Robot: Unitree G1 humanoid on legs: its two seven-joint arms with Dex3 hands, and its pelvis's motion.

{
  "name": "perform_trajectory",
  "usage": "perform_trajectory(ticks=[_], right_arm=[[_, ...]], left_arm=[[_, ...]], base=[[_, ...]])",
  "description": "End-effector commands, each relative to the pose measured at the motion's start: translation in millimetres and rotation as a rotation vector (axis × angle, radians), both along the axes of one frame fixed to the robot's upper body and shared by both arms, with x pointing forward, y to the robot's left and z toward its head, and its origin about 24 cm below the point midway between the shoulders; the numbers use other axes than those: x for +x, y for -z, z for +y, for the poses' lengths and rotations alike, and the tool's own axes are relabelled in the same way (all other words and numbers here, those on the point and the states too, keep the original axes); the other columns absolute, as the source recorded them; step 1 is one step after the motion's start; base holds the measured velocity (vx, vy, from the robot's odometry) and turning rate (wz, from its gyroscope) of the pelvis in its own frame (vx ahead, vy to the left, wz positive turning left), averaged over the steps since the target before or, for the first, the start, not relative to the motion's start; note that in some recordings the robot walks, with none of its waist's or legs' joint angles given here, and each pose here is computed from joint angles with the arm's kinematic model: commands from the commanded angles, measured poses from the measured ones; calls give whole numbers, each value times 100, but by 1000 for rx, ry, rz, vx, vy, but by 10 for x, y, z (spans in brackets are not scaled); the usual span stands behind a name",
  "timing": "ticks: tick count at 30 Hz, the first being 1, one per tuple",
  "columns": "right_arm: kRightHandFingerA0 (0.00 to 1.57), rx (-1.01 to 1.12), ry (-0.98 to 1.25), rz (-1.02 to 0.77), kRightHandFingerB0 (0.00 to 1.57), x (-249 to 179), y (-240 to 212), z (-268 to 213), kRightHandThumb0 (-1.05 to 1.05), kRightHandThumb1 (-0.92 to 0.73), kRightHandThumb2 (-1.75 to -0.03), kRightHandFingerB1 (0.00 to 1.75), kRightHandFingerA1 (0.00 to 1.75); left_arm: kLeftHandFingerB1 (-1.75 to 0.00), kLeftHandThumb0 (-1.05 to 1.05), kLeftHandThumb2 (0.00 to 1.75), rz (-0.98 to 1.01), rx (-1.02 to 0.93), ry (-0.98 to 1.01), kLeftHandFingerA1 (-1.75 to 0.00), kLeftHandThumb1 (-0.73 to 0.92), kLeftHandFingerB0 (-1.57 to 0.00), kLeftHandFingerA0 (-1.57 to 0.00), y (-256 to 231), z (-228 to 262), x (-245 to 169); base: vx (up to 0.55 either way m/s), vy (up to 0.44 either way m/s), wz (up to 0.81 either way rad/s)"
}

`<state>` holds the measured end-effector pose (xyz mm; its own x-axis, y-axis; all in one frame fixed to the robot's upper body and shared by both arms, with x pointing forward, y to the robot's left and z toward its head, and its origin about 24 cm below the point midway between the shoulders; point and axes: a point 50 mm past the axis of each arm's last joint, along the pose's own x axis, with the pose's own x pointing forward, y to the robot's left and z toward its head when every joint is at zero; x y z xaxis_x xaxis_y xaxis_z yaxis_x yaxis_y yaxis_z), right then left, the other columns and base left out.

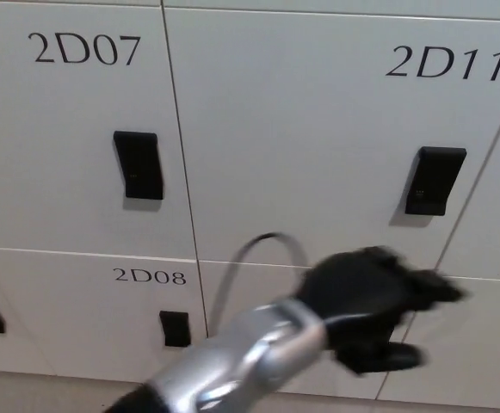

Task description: The robot uses its left hand to push the door of an open cabinet towards the right and closes it

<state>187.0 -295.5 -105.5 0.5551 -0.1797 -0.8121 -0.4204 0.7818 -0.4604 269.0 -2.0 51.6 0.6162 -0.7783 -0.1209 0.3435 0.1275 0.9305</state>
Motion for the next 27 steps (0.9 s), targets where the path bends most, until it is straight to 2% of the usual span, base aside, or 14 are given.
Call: perform_trajectory(ticks=[1,2,3,7,11,18,19,22,23,27], right_arm=[[50,-6,14,6,38,40,-67,-102,-39,-78,-63,34,39],[49,-7,13,16,38,17,-57,-108,-40,-78,-63,34,38],[49,-7,13,19,38,11,-54,-107,-38,-78,-63,34,39],[49,-21,0,29,39,9,-43,-95,-38,-79,-63,34,38],[49,-18,3,33,37,19,-39,-80,-37,-80,-64,34,38],[47,-8,-12,40,37,11,-15,-36,-39,-80,-64,34,38],[48,-8,-16,42,37,-8,-9,-41,-39,-80,-64,34,38],[48,-8,-16,45,37,-33,-1,-48,-39,-80,-64,34,38],[49,-12,-7,44,39,-20,-15,-66,-38,-80,-64,34,38],[50,-20,-13,39,38,-11,-20,-69,-36,-81,-64,34,38]], left_arm=[[-29,-63,67,193,-62,-381,-33,88,-24,-32,451,1332,-64],[-42,-66,95,220,-67,-461,-46,72,-19,-25,540,1562,-141],[-29,-60,67,249,-70,-545,-33,88,-24,-32,627,1795,-198],[-30,-61,66,295,-102,-858,-34,87,-27,-30,861,2542,-471],[-31,-63,66,316,-143,-1074,-35,87,-27,-32,1006,2988,-738],[-31,-58,65,451,-112,-1306,-35,84,-26,-35,1246,3369,-1158],[-42,-61,92,497,-121,-1332,-46,70,-19,-26,1287,3398,-1221],[-42,-61,92,530,-136,-1346,-46,70,-19,-26,1315,3415,-1265],[-31,-59,66,604,-169,-1401,-35,85,-28,-37,1348,3445,-1236],[-30,-57,64,661,-181,-1459,-34,84,-30,-40,1372,3484,-1195]], base=[[0,0,0],[0,0,0],[0,0,0],[0,0,0],[0,0,0],[0,0,0],[0,0,0],[0,0,0],[0,0,0],[0,0,0]])
